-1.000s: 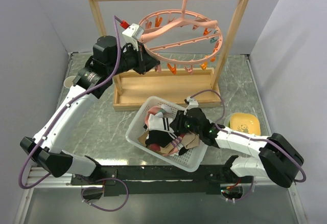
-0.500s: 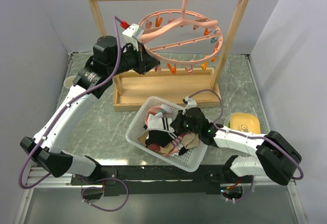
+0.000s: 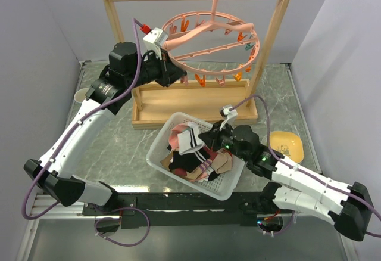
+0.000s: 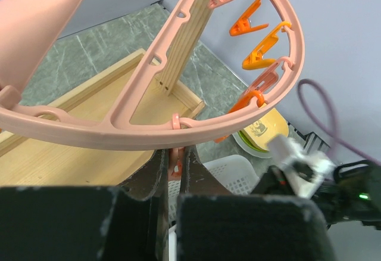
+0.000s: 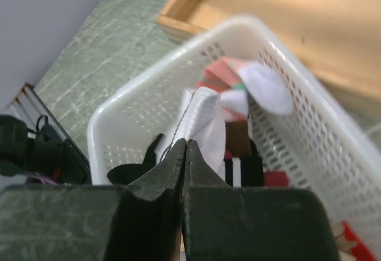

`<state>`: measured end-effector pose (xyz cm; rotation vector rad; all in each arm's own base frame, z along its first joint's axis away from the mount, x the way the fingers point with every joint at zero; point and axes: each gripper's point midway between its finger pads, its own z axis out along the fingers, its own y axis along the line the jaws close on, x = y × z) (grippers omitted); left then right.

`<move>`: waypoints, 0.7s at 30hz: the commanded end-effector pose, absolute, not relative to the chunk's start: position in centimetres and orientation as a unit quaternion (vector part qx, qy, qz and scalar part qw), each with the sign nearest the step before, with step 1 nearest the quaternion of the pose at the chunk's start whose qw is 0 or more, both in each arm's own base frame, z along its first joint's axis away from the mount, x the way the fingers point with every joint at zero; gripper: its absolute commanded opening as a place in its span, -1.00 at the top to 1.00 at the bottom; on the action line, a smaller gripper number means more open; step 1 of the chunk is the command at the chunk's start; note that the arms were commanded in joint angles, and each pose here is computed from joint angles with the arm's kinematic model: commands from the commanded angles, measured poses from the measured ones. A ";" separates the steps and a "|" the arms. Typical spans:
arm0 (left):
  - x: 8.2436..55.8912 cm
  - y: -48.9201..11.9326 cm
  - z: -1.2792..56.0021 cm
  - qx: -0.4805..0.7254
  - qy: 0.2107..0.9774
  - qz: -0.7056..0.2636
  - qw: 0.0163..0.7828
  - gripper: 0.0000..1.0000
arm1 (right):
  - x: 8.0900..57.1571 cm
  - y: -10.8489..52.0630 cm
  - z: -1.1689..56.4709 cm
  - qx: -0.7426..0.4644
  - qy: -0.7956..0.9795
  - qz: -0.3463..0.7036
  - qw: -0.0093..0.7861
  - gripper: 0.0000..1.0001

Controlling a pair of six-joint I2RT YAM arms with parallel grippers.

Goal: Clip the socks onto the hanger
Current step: Adjust the sock in the bin.

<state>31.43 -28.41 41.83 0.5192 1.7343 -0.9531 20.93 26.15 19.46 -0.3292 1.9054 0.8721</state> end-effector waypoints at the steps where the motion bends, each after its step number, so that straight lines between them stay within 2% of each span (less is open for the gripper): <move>1: 31.2 -29.4 42.5 0.229 0.712 -0.415 0.518 0.97 | 20.6 26.5 22.9 -0.214 0.762 0.310 0.527 1.00; 5: 31.1 -30.1 42.4 0.231 0.712 -0.420 0.513 0.96 | 20.7 27.2 26.0 -0.252 0.748 0.295 0.538 1.00; 12: 30.5 -29.9 42.3 0.239 0.711 -0.418 0.512 0.96 | 20.3 26.0 27.9 -0.311 0.738 0.251 0.543 1.00; 15: 30.3 -30.0 41.8 0.240 0.714 -0.422 0.505 0.95 | 19.4 26.4 26.7 -0.347 0.742 0.252 0.515 1.00; 21: 30.3 -29.8 42.3 0.241 0.710 -0.421 0.510 0.95 | 16.5 30.0 20.9 -0.430 0.751 0.272 0.421 1.00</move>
